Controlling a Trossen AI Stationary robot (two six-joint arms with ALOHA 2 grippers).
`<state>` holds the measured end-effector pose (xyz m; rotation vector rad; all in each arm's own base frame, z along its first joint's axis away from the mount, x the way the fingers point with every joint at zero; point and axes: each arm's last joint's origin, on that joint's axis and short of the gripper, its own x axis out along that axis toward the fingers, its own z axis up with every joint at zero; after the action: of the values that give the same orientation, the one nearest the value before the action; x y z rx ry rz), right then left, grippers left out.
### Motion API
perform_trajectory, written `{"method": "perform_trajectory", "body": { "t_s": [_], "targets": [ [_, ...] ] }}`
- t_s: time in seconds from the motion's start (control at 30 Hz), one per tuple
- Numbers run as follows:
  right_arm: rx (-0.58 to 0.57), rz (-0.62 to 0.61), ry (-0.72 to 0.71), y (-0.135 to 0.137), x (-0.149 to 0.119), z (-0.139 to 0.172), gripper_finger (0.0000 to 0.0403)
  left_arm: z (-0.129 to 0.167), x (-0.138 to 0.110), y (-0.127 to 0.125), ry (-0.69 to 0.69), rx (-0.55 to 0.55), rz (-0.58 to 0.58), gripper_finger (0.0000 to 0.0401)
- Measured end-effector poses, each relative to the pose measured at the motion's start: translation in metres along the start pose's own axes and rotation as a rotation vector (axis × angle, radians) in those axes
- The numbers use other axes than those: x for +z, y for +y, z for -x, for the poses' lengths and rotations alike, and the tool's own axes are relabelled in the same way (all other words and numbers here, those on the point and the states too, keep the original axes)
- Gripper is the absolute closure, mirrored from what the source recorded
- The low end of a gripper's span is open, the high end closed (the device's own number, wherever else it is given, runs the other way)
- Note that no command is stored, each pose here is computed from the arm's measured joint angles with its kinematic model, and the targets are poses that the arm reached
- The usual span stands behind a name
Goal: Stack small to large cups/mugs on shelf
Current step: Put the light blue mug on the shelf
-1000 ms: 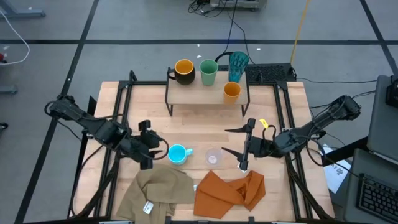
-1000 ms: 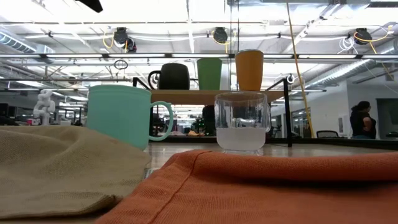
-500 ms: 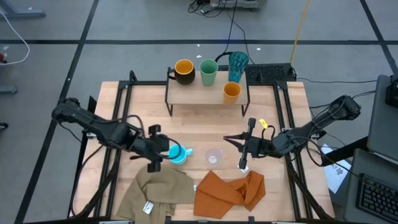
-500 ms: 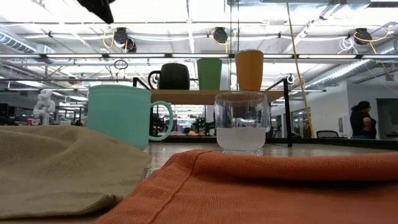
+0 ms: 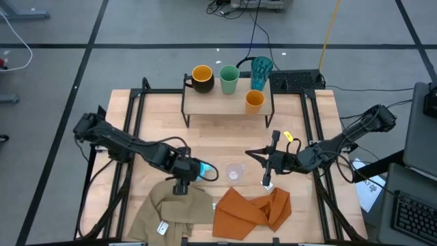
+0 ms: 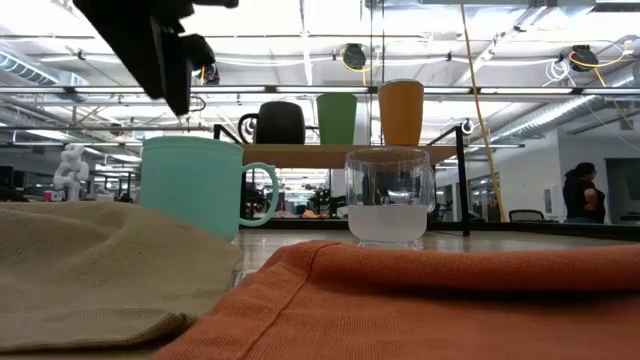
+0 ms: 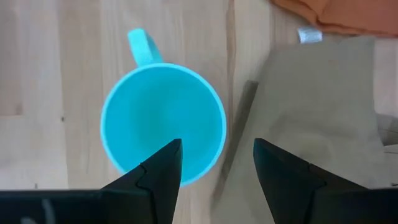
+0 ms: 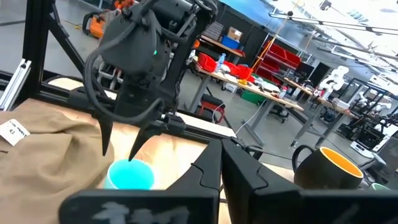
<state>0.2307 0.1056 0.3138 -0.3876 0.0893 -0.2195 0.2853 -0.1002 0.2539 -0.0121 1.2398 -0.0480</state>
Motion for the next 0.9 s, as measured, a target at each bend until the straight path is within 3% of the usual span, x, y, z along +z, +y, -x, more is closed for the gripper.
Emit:
{"method": "perform_trajectory", "body": {
  "t_s": [0.23,0.9],
  "targets": [
    [0.007,0.016,0.018,0.001,-0.002,0.000,0.0403,-0.018,0.004,0.005,0.060,-0.005,-0.006,0.0201],
    [0.013,0.009,0.034,0.001,-0.004,0.000,0.0403,-0.032,0.008,0.009,0.048,-0.072,-0.016,0.0201]
  ]
}}
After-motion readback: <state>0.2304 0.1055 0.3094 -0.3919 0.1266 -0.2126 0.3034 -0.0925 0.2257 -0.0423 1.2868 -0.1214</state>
